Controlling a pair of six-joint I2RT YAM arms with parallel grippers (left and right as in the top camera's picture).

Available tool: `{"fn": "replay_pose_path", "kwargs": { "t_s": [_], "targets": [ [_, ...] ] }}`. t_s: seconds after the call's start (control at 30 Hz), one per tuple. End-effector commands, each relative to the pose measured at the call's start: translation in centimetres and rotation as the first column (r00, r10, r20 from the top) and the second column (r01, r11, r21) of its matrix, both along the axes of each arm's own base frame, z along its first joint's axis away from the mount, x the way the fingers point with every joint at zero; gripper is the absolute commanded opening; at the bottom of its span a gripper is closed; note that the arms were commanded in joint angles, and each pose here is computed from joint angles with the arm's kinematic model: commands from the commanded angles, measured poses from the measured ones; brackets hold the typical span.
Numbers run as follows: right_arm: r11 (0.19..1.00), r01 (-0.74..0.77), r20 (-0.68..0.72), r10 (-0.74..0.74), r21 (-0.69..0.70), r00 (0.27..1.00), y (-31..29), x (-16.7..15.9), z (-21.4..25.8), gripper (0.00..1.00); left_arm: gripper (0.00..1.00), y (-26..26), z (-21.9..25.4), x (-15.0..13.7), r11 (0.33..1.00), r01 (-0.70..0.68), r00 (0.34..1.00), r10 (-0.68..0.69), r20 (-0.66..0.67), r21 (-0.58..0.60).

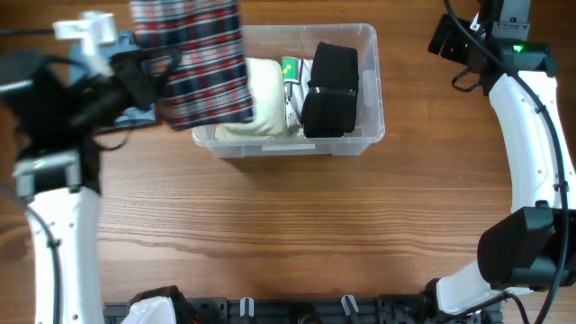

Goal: Pack container
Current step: 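Carry the plaid cloth right and lower it into the bin's middle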

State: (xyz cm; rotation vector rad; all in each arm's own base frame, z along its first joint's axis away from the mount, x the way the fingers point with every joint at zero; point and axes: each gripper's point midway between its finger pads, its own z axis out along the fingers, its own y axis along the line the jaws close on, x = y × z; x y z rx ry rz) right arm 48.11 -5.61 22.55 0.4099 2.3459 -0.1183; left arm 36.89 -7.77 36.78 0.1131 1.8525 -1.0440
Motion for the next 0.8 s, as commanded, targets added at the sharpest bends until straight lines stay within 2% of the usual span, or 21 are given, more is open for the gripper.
{"fn": "replay_pose_path", "kwargs": {
  "t_s": [0.0, 0.17, 0.37, 0.47, 0.77],
  "targets": [
    [1.0, 0.006, -0.017, -0.006, 0.017, 1.0, 0.1, 0.1, -0.9, 1.0, 0.04, -3.5, -2.4, 3.8, 0.988, -0.14, 0.988, 0.144, -0.056, 0.065],
    [1.0, 0.007, -0.017, -0.006, 0.018, 1.0, 0.1, 0.1, -0.9, 1.0, 0.04, -8.7, -5.9, 7.3, 0.994, -0.091, 0.993, 0.095, -0.068, 0.066],
    [1.0, 0.006, -0.017, -0.006, 0.017, 1.0, 0.1, 0.1, -0.9, 1.0, 0.04, -10.6, -12.2, 10.3, 0.994, -0.078, 0.981, 0.091, -0.171, 0.079],
    [1.0, 0.006, -0.017, -0.006, 0.017, 1.0, 0.1, 0.1, -0.9, 1.0, 0.04, -10.4, -14.6, 10.9, 0.994, -0.097, 0.959, 0.109, -0.26, 0.059],
    [1.0, 0.006, -0.017, -0.006, 0.017, 1.0, 0.1, 0.1, -0.9, 1.0, 0.04, -10.3, -17.1, 10.2, 0.992, -0.097, 0.926, 0.118, -0.359, 0.077]
  ]
}}
